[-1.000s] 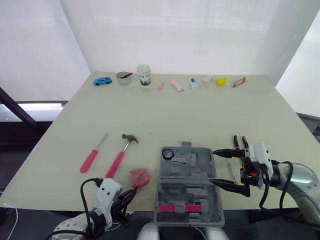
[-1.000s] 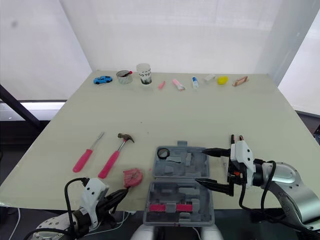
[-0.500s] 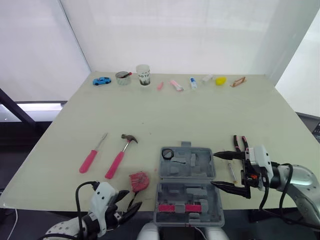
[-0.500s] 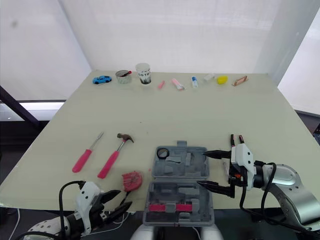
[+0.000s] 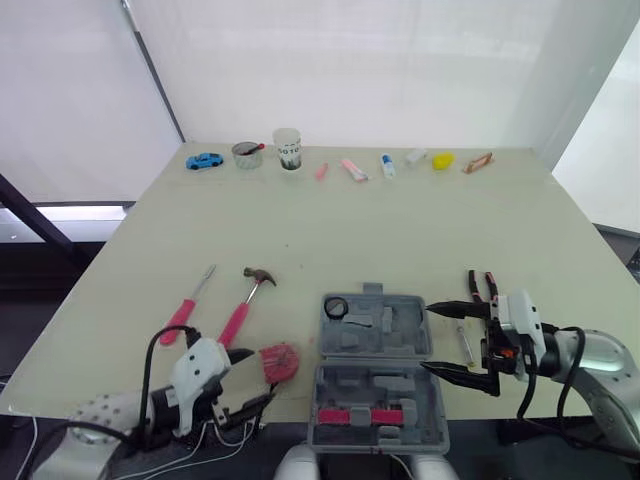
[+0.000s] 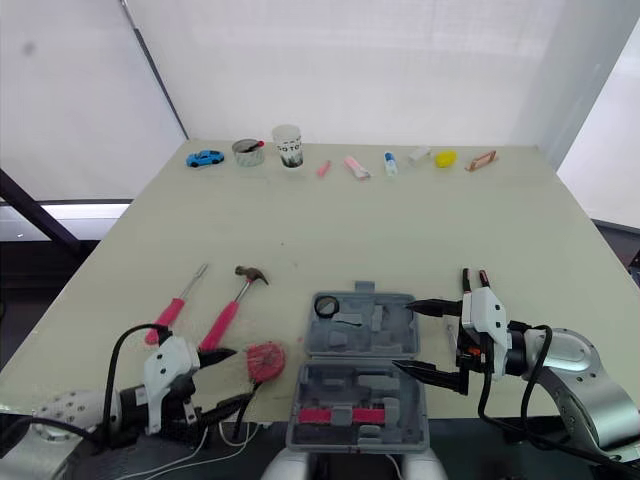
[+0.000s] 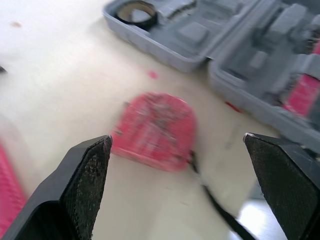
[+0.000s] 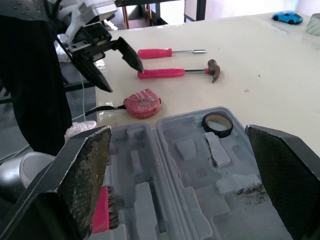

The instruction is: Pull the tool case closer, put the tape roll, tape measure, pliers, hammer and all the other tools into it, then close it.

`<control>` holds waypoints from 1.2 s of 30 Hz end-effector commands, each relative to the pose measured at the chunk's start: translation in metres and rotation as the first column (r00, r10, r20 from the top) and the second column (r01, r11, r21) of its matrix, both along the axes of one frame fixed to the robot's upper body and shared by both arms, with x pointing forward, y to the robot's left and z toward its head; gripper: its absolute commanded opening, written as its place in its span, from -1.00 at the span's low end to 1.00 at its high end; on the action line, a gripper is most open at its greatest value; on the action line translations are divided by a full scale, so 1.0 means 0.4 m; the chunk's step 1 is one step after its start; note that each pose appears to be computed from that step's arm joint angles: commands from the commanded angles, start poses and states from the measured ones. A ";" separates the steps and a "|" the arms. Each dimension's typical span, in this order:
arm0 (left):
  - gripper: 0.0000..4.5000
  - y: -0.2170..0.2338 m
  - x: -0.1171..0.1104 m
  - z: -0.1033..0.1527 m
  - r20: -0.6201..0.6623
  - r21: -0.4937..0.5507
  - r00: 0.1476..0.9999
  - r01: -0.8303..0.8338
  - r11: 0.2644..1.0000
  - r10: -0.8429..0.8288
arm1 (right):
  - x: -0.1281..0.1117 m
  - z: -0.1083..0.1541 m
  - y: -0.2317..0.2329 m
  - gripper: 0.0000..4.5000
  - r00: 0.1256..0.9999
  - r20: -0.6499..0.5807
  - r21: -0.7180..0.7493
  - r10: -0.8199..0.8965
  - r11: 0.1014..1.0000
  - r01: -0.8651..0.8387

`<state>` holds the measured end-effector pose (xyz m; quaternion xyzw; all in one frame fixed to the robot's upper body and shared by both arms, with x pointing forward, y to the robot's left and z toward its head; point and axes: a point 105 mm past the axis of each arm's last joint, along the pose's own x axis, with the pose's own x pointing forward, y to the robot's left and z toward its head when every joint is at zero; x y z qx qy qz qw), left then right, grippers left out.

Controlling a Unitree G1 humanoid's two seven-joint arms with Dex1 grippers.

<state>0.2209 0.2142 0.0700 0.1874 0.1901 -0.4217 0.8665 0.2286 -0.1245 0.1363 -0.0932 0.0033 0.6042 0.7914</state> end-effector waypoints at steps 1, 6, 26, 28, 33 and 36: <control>0.99 -0.017 0.015 -0.001 -0.012 0.002 0.999 0.035 0.999 -0.035 | 0.001 0.020 0.004 1.00 0.999 0.046 0.016 -0.004 1.000 0.003; 0.99 -0.030 0.043 -0.026 -0.036 0.010 0.997 0.071 0.997 -0.071 | 0.002 0.021 0.007 1.00 0.999 0.051 0.020 -0.010 1.000 0.009; 0.99 -0.050 0.072 -0.109 -0.051 0.083 0.972 0.232 0.969 -0.229 | 0.004 0.034 0.010 1.00 0.997 0.075 0.015 -0.029 1.000 0.028; 0.99 -0.051 0.074 -0.112 -0.048 0.084 0.972 0.235 0.968 -0.232 | 0.005 0.035 0.011 1.00 0.997 0.076 0.015 -0.028 1.000 0.027; 0.99 -0.055 0.073 -0.120 -0.053 0.089 0.967 0.254 0.963 -0.250 | 0.006 0.037 0.014 1.00 0.997 0.077 0.014 -0.023 1.000 0.022; 0.83 -0.055 0.072 -0.123 -0.051 0.093 0.966 0.257 0.962 -0.253 | 0.006 0.039 0.015 1.00 0.997 0.077 0.014 -0.021 1.000 0.020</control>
